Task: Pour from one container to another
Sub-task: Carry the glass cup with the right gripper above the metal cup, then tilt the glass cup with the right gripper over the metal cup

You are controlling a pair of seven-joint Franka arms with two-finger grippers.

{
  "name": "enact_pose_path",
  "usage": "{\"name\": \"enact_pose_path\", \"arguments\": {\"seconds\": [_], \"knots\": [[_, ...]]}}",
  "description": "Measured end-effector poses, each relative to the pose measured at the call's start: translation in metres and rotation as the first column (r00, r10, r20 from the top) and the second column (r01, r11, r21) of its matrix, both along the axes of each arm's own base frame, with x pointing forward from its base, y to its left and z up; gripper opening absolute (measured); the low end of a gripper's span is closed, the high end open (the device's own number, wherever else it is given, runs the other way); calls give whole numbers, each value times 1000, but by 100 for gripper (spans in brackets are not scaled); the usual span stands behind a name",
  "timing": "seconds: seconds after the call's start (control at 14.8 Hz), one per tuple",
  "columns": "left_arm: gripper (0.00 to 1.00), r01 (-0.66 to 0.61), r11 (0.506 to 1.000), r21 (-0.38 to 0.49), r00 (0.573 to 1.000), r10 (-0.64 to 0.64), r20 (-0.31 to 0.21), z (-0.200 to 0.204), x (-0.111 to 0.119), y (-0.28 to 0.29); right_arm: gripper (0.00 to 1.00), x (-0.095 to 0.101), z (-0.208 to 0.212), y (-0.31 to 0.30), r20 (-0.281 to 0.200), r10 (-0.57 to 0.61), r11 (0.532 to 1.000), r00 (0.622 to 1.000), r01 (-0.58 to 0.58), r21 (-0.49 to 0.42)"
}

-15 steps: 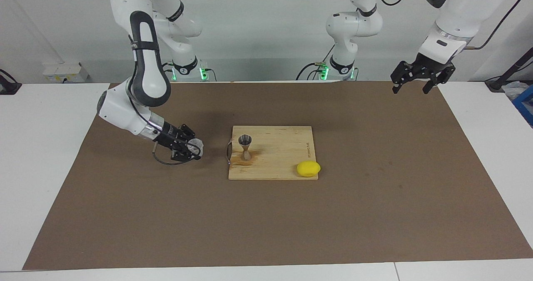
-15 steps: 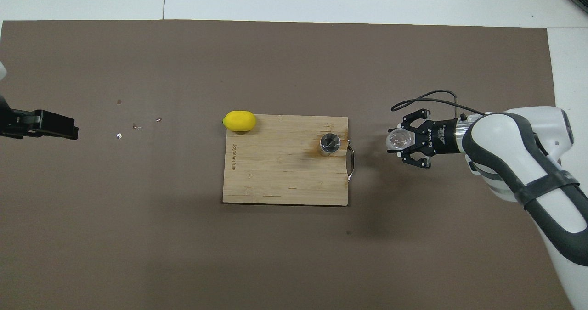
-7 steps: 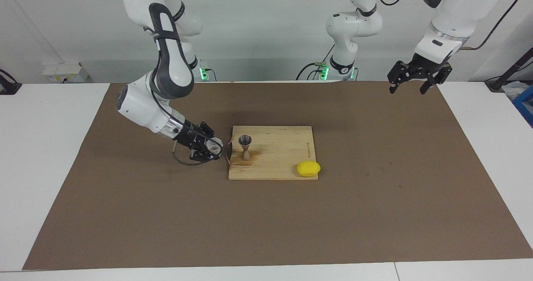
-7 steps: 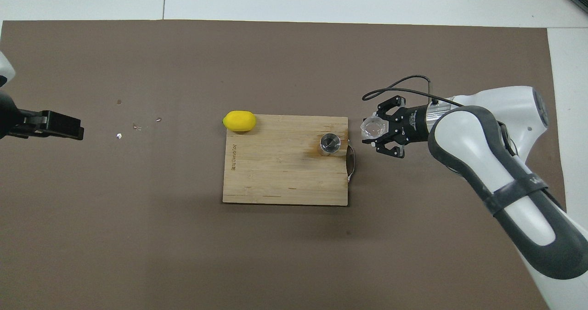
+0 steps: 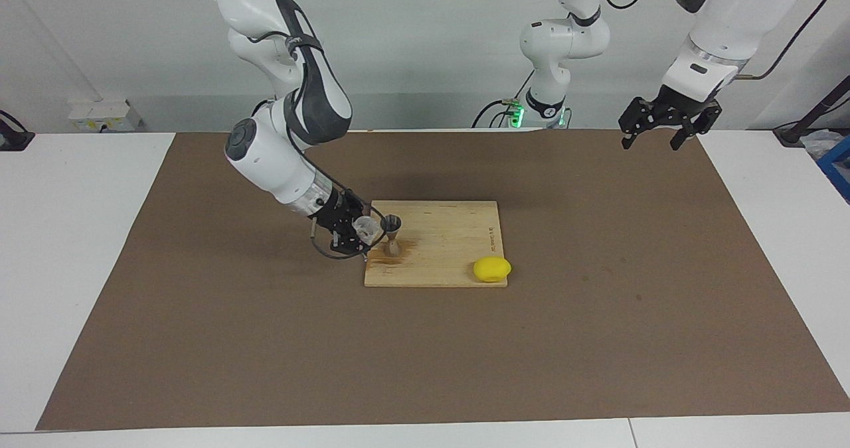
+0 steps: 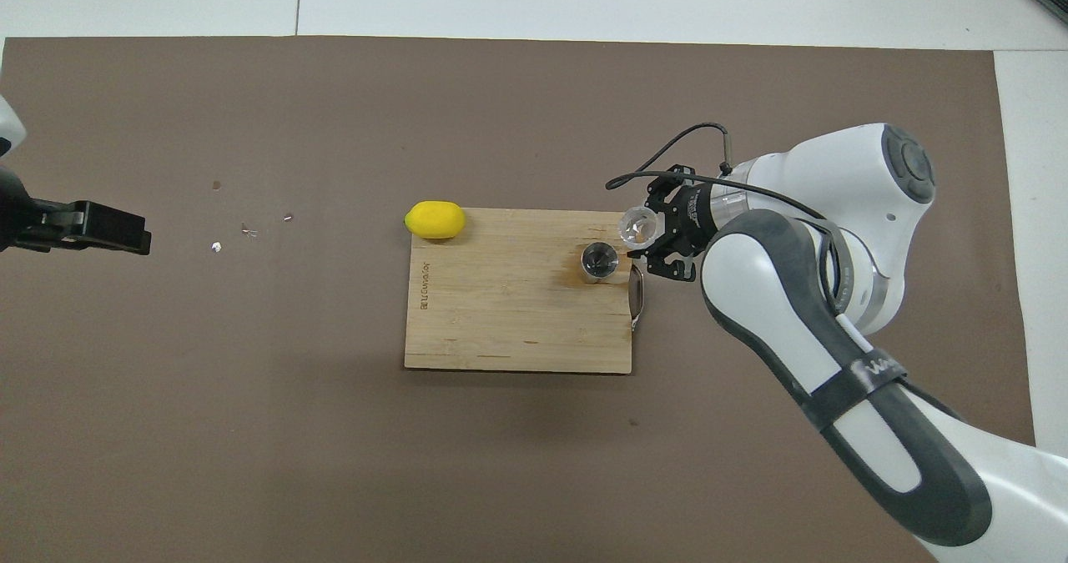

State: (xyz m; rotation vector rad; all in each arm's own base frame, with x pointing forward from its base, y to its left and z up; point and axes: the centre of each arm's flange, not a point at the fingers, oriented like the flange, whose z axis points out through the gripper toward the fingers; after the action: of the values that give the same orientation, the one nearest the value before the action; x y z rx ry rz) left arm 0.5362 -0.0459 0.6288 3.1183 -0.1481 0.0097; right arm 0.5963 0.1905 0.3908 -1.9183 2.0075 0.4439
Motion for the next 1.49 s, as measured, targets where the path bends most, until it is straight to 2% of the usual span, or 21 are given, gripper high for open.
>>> {"name": "enact_pose_path", "arguments": {"seconds": [0.41, 0.88, 1.29, 1.49], "knots": [[100, 0, 1000, 0, 1000, 0, 0, 0, 0, 0, 51, -3, 7, 17, 24, 59, 995, 998, -57, -78], [100, 0, 1000, 0, 1000, 0, 0, 0, 0, 0, 51, -7, 10, 25, 22, 142, 977, 990, -137, -163], [100, -1, 1000, 0, 1000, 1, 0, 0, 0, 0, 51, -18, 14, 53, 30, 233, 933, 972, -215, -289], [100, -1, 1000, 0, 1000, 1, 0, 0, 0, 0, 51, -20, 23, 58, 22, 287, 896, 958, -260, -360]]}}
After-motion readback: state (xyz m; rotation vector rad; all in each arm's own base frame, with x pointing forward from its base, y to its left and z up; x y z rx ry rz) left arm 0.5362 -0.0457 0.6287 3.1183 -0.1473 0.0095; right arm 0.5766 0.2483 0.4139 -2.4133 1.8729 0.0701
